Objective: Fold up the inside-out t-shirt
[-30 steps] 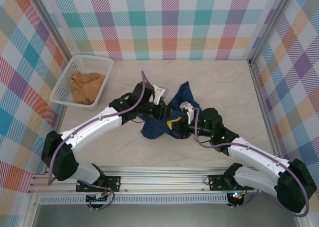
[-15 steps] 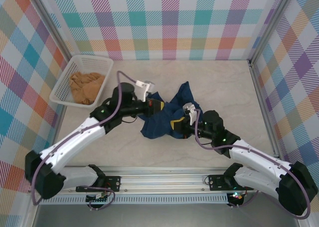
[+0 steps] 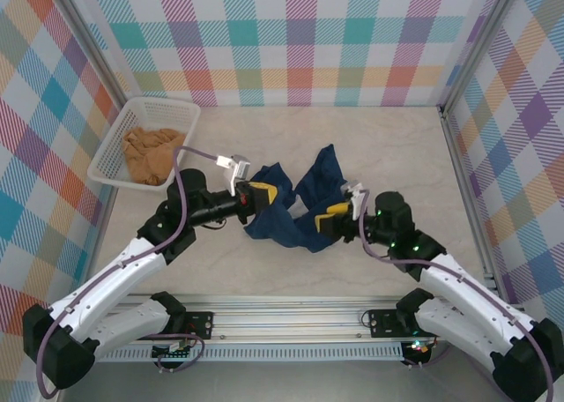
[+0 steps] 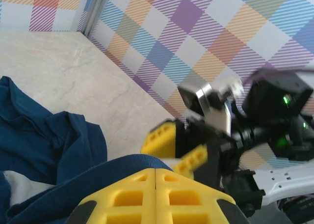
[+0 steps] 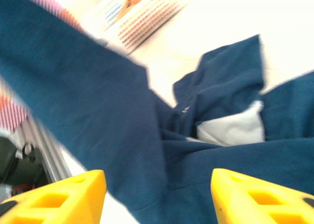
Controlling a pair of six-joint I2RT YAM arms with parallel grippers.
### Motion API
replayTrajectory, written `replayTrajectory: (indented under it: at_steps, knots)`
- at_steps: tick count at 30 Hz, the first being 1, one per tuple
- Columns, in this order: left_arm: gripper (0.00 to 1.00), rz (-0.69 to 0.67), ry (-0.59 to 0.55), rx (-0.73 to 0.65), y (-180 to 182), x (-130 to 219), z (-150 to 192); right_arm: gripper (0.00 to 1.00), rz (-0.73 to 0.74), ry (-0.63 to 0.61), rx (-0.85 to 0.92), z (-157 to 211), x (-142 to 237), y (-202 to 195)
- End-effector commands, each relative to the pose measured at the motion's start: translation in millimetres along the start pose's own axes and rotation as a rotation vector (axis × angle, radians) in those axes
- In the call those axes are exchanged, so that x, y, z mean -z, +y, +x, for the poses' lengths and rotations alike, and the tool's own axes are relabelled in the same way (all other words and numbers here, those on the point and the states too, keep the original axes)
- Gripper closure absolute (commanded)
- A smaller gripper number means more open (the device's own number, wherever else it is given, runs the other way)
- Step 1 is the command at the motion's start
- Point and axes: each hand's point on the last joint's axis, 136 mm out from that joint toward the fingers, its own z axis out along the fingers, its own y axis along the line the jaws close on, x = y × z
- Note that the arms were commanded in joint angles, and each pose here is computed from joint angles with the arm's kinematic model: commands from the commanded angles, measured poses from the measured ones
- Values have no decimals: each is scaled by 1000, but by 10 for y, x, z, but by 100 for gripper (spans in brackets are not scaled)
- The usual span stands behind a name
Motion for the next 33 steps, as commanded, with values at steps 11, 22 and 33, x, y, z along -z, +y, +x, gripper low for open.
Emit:
replayTrajectory:
  at_steps: [11, 22, 33]
  knots:
    - [100, -8, -63, -100, -61, 206, -6, 11, -342, 238, -341, -64, -806, 348]
    - [100, -233, -128, -61, 281, 374, -62, 67, -610, 224, -312, -232, -964, 871]
    - [100, -302, 67, 161, 597, 439, 824, 100, -306, 92, 39, -38, -421, 587]
